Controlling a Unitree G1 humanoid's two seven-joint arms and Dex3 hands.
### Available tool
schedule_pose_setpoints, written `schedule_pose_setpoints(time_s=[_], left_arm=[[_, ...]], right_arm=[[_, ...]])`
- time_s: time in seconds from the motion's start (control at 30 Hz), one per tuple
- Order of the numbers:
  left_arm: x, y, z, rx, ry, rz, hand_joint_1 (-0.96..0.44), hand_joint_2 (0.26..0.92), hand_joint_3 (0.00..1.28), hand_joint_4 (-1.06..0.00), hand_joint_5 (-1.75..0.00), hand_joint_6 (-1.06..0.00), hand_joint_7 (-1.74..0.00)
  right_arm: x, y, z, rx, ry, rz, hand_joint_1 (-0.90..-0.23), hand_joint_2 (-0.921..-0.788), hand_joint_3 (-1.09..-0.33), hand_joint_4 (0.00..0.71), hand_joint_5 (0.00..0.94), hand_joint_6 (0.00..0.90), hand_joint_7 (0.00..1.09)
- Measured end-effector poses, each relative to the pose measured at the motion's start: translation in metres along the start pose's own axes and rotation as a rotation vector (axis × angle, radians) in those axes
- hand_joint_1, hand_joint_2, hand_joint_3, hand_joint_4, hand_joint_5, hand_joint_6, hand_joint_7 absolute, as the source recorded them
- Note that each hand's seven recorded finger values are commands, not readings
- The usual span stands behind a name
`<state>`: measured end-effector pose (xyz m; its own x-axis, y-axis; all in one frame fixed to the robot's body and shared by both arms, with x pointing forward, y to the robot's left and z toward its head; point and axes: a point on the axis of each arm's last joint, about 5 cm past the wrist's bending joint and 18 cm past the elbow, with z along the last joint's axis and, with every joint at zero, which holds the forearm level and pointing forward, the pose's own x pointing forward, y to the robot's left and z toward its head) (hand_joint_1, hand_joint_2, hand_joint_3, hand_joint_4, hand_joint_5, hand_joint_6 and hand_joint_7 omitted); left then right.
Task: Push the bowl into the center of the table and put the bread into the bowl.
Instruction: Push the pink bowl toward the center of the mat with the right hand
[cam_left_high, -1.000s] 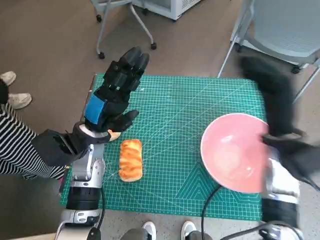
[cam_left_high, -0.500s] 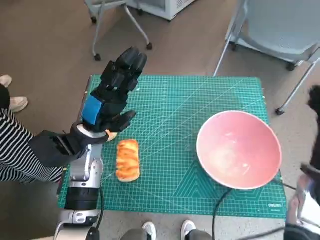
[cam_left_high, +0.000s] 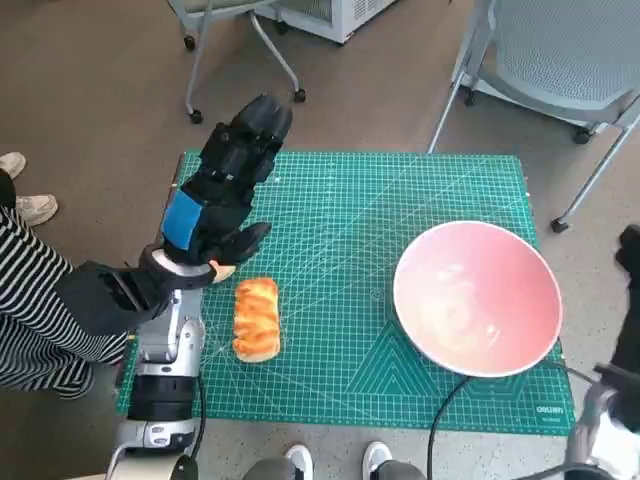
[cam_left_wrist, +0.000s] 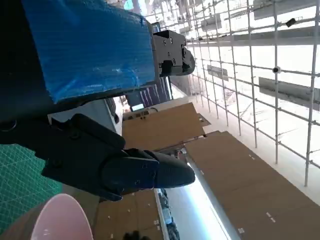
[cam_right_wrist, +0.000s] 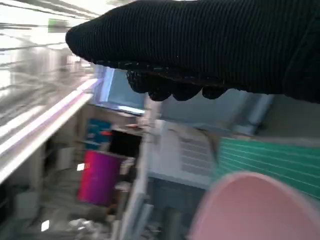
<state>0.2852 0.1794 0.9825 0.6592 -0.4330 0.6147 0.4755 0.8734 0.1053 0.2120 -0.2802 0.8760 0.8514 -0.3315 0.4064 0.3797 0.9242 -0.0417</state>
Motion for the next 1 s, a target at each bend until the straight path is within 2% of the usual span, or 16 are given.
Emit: schedule_pose_setpoints(time_s=[0.2,0.33,0.73,1.0], left_arm=[[0.000,0.002,0.001,0.003,0.009,-0.005,-0.65,0.921,0.29,-0.02,-0.07,0.00,-0.36],[-0.001,0.004,0.002,0.011,0.017,-0.010,-0.65,0.921,0.29,-0.02,-0.06,0.00,-0.36],[-0.003,0.009,0.008,0.035,0.024,-0.019,-0.66,0.921,0.28,-0.03,-0.06,0.00,-0.36],[-0.005,0.010,0.009,0.028,0.039,-0.006,-0.66,0.921,0.29,-0.04,-0.06,0.00,-0.37]], right_arm=[[-0.0125,0.011,-0.016,0.037,0.092,0.027,-0.617,-0.921,-0.853,0.160,0.000,0.057,0.47],[-0.0159,0.020,-0.023,0.096,0.137,0.045,-0.628,-0.921,-0.852,0.154,0.000,0.057,0.46],[-0.0141,0.047,-0.030,0.271,0.193,0.100,-0.623,-0.921,-0.858,0.140,0.002,0.071,0.45],[-0.0074,0.070,-0.028,0.355,0.196,0.151,-0.622,-0.921,-0.856,0.133,0.001,0.074,0.45]])
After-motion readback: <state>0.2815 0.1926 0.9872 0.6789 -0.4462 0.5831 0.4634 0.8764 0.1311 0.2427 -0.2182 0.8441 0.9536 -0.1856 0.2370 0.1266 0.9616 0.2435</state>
